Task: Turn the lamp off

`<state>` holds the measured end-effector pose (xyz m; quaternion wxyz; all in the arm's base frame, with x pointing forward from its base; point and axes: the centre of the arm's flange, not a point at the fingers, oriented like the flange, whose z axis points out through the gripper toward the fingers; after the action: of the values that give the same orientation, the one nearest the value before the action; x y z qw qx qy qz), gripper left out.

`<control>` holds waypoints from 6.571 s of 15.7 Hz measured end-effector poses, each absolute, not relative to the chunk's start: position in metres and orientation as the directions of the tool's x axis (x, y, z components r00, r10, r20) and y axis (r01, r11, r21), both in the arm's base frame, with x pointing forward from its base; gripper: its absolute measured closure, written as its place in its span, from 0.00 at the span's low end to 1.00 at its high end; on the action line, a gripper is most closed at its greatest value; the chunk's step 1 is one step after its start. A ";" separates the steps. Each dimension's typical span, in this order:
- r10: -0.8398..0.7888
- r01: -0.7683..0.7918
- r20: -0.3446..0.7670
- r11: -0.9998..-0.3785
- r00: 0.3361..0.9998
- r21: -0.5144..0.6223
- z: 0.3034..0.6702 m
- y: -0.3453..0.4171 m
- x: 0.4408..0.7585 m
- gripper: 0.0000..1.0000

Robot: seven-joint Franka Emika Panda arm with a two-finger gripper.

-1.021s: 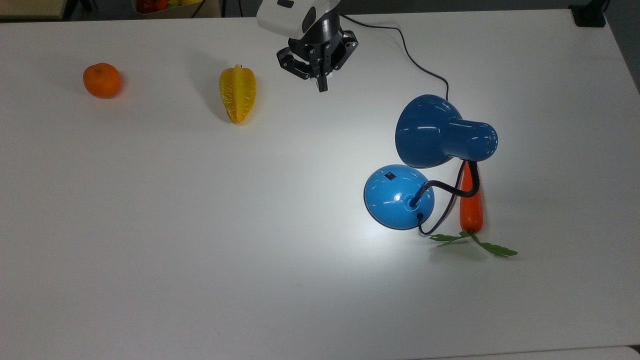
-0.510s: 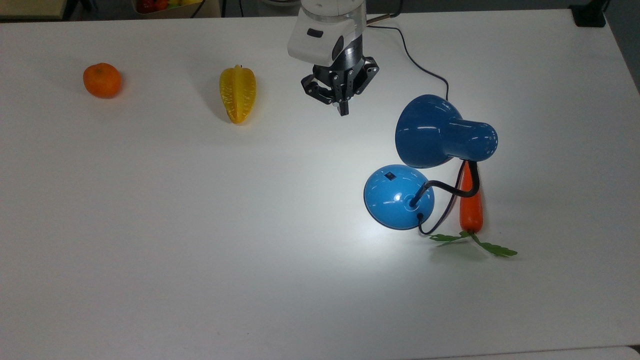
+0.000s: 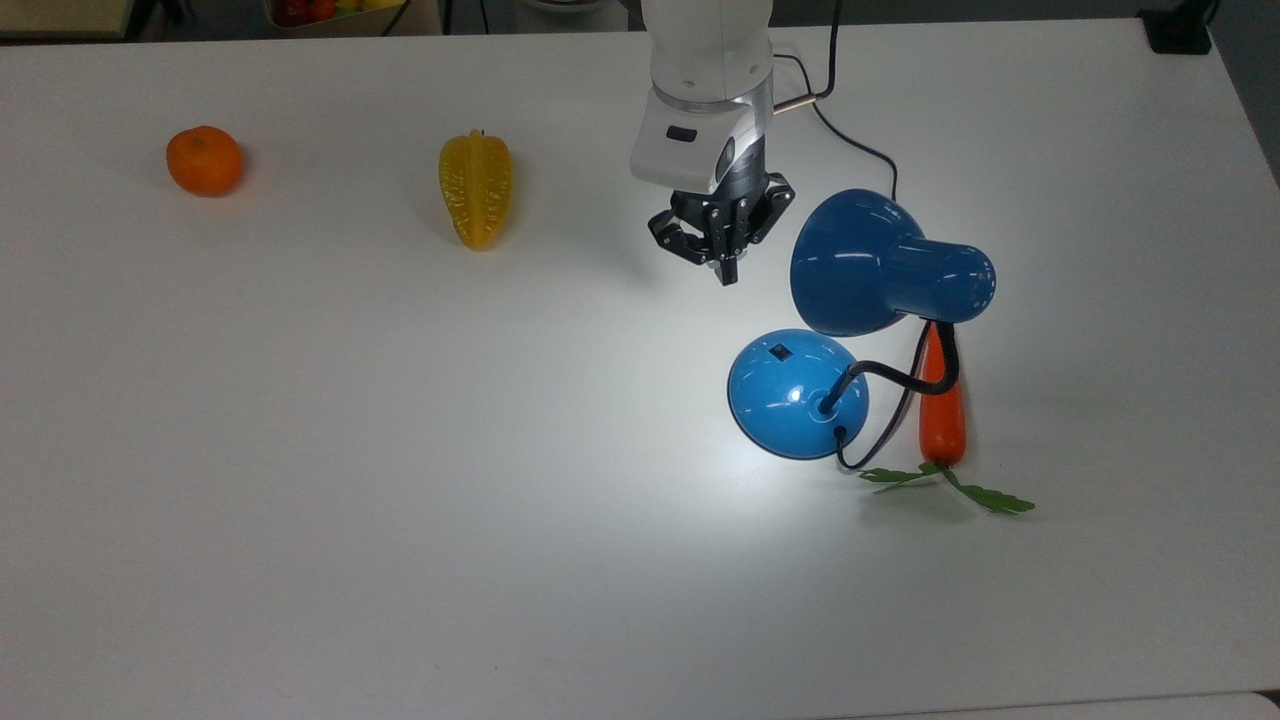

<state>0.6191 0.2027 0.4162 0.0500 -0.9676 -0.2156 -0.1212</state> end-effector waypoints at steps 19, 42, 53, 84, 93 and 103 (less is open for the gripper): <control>0.426 0.466 0.333 -0.884 0.841 -0.045 0.356 0.242 0.627 0.99; 0.435 0.481 0.348 -0.875 0.830 -0.052 0.333 0.257 0.626 0.99; 0.435 0.479 0.341 -0.876 0.834 -0.053 0.328 0.255 0.626 0.99; 0.414 0.416 0.042 -0.906 0.909 -0.085 0.440 0.175 0.579 0.25; 0.368 0.363 -0.050 -0.927 0.928 -0.093 0.554 0.125 0.546 0.00; 0.123 0.120 -0.027 -0.989 0.992 -0.086 0.619 0.060 0.536 0.00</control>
<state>0.5360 0.0596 0.6195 0.0419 -0.9971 -0.0609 0.0162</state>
